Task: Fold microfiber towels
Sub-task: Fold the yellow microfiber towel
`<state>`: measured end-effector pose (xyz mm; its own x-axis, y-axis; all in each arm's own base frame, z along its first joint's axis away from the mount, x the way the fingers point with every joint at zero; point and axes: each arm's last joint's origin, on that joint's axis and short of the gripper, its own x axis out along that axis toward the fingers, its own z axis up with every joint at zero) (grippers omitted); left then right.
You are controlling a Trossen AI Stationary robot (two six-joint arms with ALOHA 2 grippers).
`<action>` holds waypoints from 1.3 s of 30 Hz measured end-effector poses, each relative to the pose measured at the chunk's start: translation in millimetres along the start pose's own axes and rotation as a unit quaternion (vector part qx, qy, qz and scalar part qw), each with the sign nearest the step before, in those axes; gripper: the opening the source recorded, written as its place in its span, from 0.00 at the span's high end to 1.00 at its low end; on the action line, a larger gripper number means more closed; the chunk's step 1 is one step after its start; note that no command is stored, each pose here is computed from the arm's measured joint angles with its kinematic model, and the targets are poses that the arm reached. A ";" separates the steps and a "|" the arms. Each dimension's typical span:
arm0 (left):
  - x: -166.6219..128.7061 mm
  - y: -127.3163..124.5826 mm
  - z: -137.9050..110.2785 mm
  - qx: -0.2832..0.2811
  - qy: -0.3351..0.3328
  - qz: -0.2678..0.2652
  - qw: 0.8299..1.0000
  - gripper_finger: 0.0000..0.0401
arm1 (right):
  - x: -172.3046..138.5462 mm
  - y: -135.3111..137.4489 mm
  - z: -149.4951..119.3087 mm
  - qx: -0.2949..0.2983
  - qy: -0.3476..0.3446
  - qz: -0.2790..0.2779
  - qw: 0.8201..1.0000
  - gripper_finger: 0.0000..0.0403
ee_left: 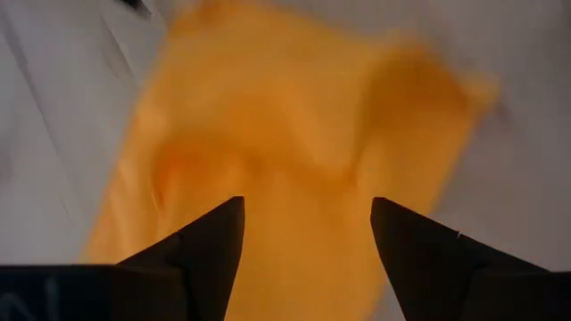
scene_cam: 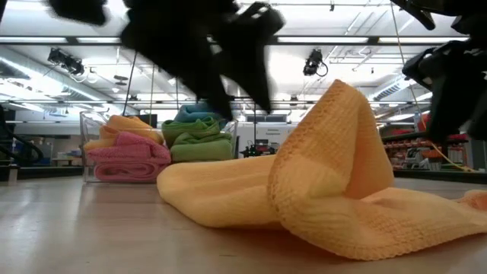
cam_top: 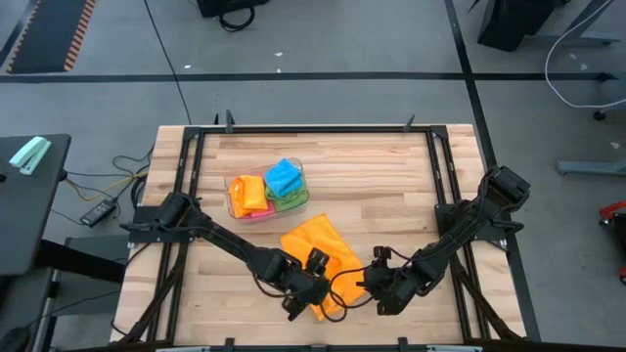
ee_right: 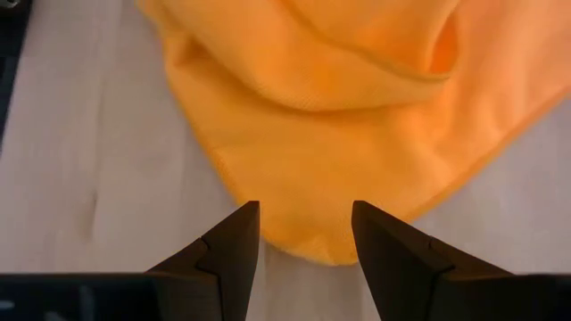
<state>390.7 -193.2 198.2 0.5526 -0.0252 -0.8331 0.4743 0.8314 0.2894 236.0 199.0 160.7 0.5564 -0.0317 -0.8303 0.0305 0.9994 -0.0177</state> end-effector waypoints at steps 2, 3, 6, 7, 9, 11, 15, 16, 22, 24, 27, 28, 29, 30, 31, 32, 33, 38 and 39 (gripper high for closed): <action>-4.3 -0.1 -5.2 0.006 0.044 -0.008 0.999 0.37 | 0.0 -0.7 0.5 0.000 -0.010 -0.012 1.000 0.53; -5.7 -0.3 -7.7 0.004 0.062 -0.011 0.998 0.38 | -0.1 -0.9 0.8 -0.003 -0.014 -0.018 1.000 0.53; -4.0 0.0 -18.8 -0.011 0.105 -0.009 0.994 0.41 | -0.1 -1.6 2.3 -0.012 -0.031 -0.034 0.999 0.53; -1.8 0.2 -24.9 -0.016 0.123 -0.005 0.992 0.43 | -0.2 -1.5 3.0 -0.015 -0.038 -0.039 0.998 0.53; 2.4 1.8 -35.9 -0.029 0.153 0.002 0.988 0.46 | -0.3 -1.4 4.0 -0.018 -0.046 -0.043 0.998 0.53; 7.1 2.4 -47.0 -0.035 0.178 0.008 0.983 0.48 | -0.3 -0.8 4.6 -0.016 -0.050 -0.041 0.998 0.53; 17.8 4.1 -66.1 -0.041 0.205 0.033 0.977 0.53 | 3.0 -1.3 3.7 -0.007 -0.064 -0.032 0.997 0.53; 21.5 3.8 -70.7 -0.043 0.206 0.034 0.977 0.54 | 5.0 -2.4 2.5 -0.006 -0.068 -0.029 0.997 0.53; 25.2 -3.4 -82.2 -0.111 0.214 0.018 0.970 0.59 | 15.5 -11.4 -10.8 -0.006 -0.060 -0.030 0.998 0.53; 21.2 -10.8 -80.9 -0.138 0.214 0.004 0.967 0.60 | 16.3 -12.2 -12.7 -0.008 -0.057 -0.029 0.998 0.53; 14.6 -26.5 -75.7 -0.161 0.202 -0.032 0.965 0.62 | 16.5 -12.4 -13.2 -0.024 -0.055 -0.031 0.998 0.53; 12.7 -31.3 -73.8 -0.166 0.197 -0.040 0.965 0.63 | 16.6 -12.6 -13.1 -0.028 -0.055 -0.031 0.998 0.53; 10.8 -35.8 -72.8 -0.167 0.195 -0.043 0.965 0.63 | 16.8 -13.0 -12.9 -0.028 -0.055 -0.032 0.998 0.53; 8.0 -39.1 -72.1 -0.164 0.193 -0.046 0.966 0.64 | 17.2 -13.8 -12.3 -0.026 -0.055 -0.032 0.998 0.53; 5.7 -42.4 -71.7 -0.160 0.194 -0.050 0.967 0.65 | 17.2 -13.9 -12.2 -0.024 -0.055 -0.032 0.998 0.53; 2.8 -45.0 -70.5 -0.155 0.191 -0.052 0.968 0.66 | 17.2 -13.9 -12.2 -0.024 -0.054 -0.032 0.998 0.53; -1.1 -46.9 -69.0 -0.151 0.189 -0.053 0.969 0.66 | 17.3 -14.0 -12.1 -0.024 -0.054 -0.032 0.998 0.53; -21.8 -46.8 -47.9 -0.144 0.156 -0.051 0.976 0.69 | 17.8 -14.7 -8.8 -0.024 -0.062 -0.033 0.997 0.53; -24.3 -46.2 -45.4 -0.140 0.154 -0.051 0.977 0.70 | 18.1 -14.7 -6.2 -0.021 -0.070 -0.029 0.997 0.53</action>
<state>324.2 -205.8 183.7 0.2600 0.0171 -0.9655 0.2852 0.9539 0.0937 240.5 183.8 142.4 0.6653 -0.0891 -0.7412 0.0339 0.9954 -0.0892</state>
